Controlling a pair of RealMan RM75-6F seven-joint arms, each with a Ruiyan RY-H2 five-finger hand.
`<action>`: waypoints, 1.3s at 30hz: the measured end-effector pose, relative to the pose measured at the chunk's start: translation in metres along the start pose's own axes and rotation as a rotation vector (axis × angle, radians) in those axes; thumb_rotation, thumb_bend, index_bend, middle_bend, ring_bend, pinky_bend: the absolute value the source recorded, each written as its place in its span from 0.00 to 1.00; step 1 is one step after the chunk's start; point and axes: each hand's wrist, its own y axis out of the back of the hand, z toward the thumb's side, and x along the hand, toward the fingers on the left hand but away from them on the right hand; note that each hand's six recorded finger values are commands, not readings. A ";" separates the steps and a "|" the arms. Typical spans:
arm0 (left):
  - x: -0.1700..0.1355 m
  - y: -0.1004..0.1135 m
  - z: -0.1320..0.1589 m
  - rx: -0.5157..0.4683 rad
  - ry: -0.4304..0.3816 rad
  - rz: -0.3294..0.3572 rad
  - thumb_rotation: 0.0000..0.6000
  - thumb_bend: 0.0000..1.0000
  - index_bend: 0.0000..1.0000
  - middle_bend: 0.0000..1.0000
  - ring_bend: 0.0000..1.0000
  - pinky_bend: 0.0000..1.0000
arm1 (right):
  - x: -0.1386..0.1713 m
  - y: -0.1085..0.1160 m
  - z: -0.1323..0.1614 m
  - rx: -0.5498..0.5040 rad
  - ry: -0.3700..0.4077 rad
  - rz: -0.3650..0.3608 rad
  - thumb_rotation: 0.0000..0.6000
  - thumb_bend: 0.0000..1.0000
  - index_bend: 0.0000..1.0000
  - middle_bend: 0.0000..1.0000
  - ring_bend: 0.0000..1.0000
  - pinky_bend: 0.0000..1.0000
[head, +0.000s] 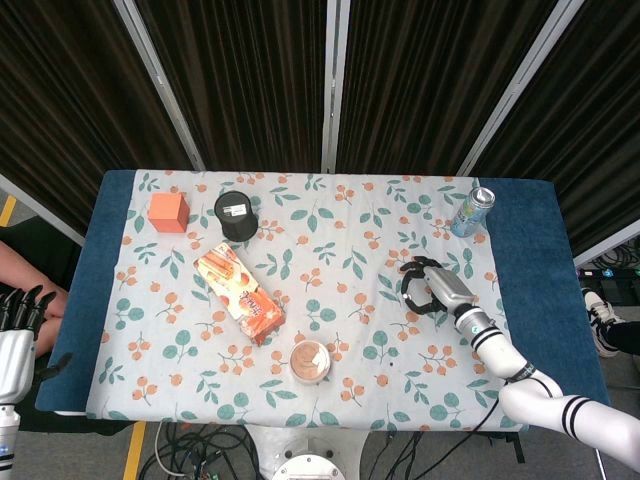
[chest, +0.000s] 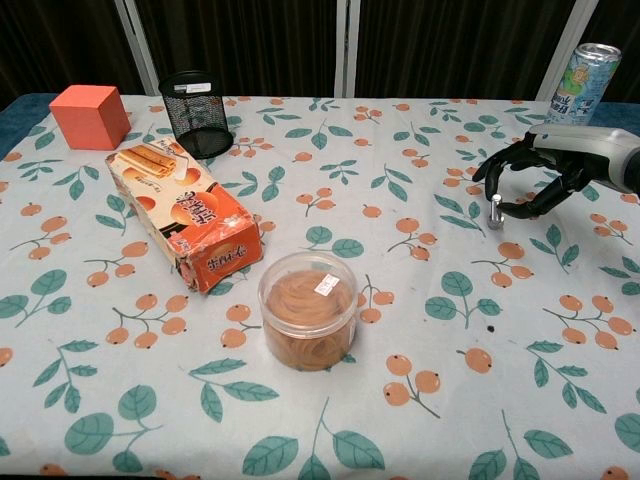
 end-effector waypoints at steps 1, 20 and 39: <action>0.000 0.000 0.000 -0.001 0.000 -0.001 1.00 0.14 0.13 0.06 0.00 0.00 | 0.000 0.000 -0.001 0.001 -0.001 0.001 1.00 0.36 0.53 0.20 0.00 0.00; -0.001 0.002 0.000 0.003 -0.003 0.007 1.00 0.14 0.13 0.06 0.00 0.00 | 0.014 0.010 0.002 0.078 0.039 -0.026 1.00 0.36 0.28 0.14 0.00 0.00; 0.008 0.006 0.007 0.017 -0.018 0.033 1.00 0.14 0.13 0.06 0.00 0.00 | 0.191 0.082 -0.027 0.424 -0.123 -0.506 1.00 0.21 0.17 0.11 0.00 0.00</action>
